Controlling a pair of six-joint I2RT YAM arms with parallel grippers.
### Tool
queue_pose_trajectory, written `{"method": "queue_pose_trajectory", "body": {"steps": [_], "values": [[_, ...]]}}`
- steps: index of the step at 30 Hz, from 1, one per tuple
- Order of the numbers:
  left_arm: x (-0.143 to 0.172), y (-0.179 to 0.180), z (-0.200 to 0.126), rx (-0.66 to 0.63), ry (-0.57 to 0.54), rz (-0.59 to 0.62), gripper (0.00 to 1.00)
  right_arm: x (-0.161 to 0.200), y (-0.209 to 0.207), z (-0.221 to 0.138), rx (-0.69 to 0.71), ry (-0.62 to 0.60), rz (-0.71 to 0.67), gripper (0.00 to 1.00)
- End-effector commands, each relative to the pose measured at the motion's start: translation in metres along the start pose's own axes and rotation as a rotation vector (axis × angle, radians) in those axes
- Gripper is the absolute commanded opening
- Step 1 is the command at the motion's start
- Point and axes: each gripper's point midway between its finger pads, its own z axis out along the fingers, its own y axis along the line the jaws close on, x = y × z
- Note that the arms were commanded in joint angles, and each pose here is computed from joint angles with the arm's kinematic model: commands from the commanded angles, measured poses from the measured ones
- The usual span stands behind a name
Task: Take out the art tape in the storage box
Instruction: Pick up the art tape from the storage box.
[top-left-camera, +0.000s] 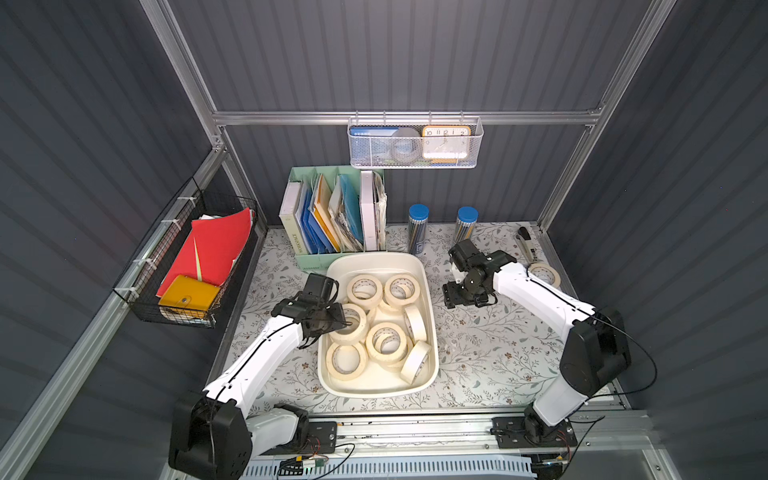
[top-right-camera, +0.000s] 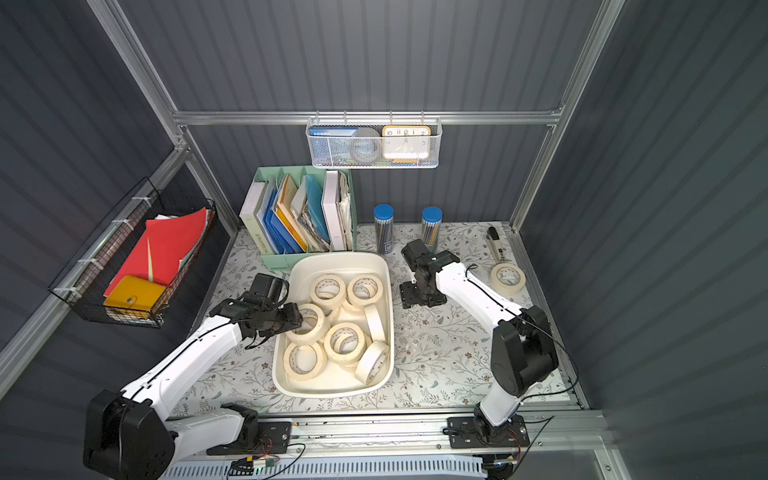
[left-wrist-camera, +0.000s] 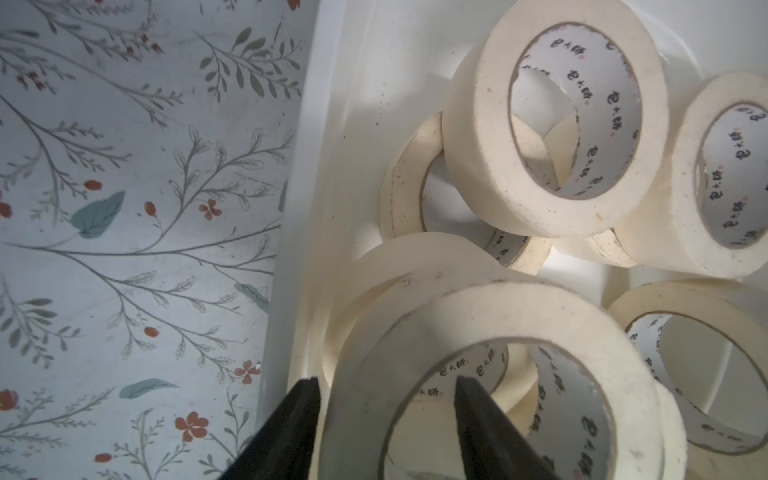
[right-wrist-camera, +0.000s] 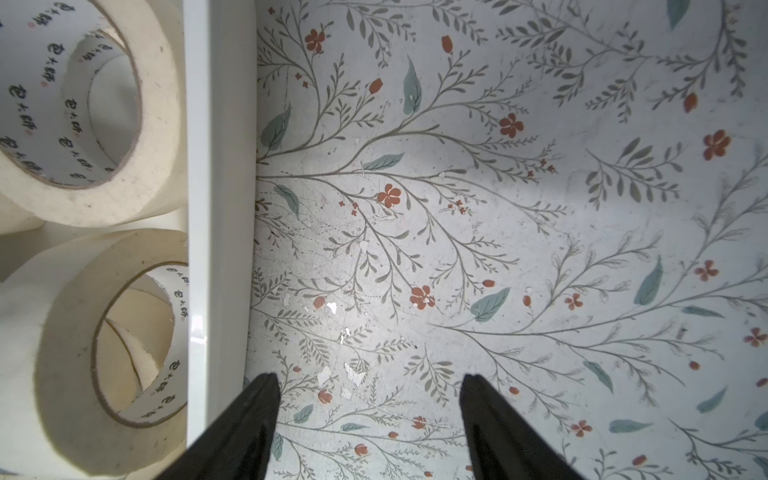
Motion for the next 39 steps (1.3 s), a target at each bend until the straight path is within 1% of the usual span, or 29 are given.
{"method": "queue_pose_trajectory", "body": {"steps": [1,4,5,7,9,12,15,18,20,23,26,32,35,37,39], "values": [[-0.002,-0.005,0.007,0.029,0.001,-0.009,0.45,0.004,0.001,-0.002,0.005,0.017,-0.010,0.75],[-0.014,-0.010,0.000,0.034,-0.025,-0.001,0.30,0.008,0.006,-0.007,0.003,0.015,-0.018,0.75],[-0.019,-0.012,-0.004,0.035,-0.037,0.004,0.27,0.009,0.013,-0.011,-0.005,0.010,-0.030,0.74],[-0.033,-0.020,-0.012,0.051,-0.068,0.019,0.21,0.009,0.032,-0.021,-0.038,-0.010,-0.064,0.75],[-0.048,-0.027,-0.018,0.056,-0.102,0.049,0.17,0.007,0.055,-0.034,-0.075,-0.037,-0.101,0.75],[-0.068,-0.041,-0.022,0.086,-0.140,0.071,0.16,-0.001,0.089,-0.055,-0.132,-0.095,-0.143,0.75],[-0.080,-0.057,-0.021,0.106,-0.155,0.098,0.15,-0.014,0.131,-0.075,-0.263,-0.164,-0.159,0.75],[-0.085,-0.075,-0.018,0.126,-0.164,0.131,0.15,-0.032,0.171,-0.085,-0.390,-0.246,-0.166,0.74],[-0.086,-0.086,-0.019,0.145,-0.171,0.145,0.15,-0.045,0.189,-0.090,-0.444,-0.280,-0.158,0.74],[-0.090,-0.094,-0.023,0.160,-0.189,0.146,0.15,-0.061,0.202,-0.088,-0.462,-0.305,-0.147,0.74],[-0.092,-0.101,-0.028,0.173,-0.209,0.149,0.15,-0.071,0.212,-0.077,-0.459,-0.295,-0.159,0.73],[-0.093,-0.107,-0.031,0.186,-0.223,0.155,0.15,-0.080,0.216,-0.044,-0.383,-0.233,-0.171,0.71],[-0.093,-0.108,-0.033,0.188,-0.225,0.159,0.16,-0.082,0.212,-0.034,-0.344,-0.227,-0.169,0.65],[-0.093,-0.108,-0.034,0.190,-0.228,0.163,0.17,-0.082,0.209,-0.033,-0.327,-0.227,-0.167,0.49],[-0.093,-0.108,-0.035,0.190,-0.230,0.167,0.24,-0.084,0.206,-0.033,-0.306,-0.237,-0.161,0.21]]}}
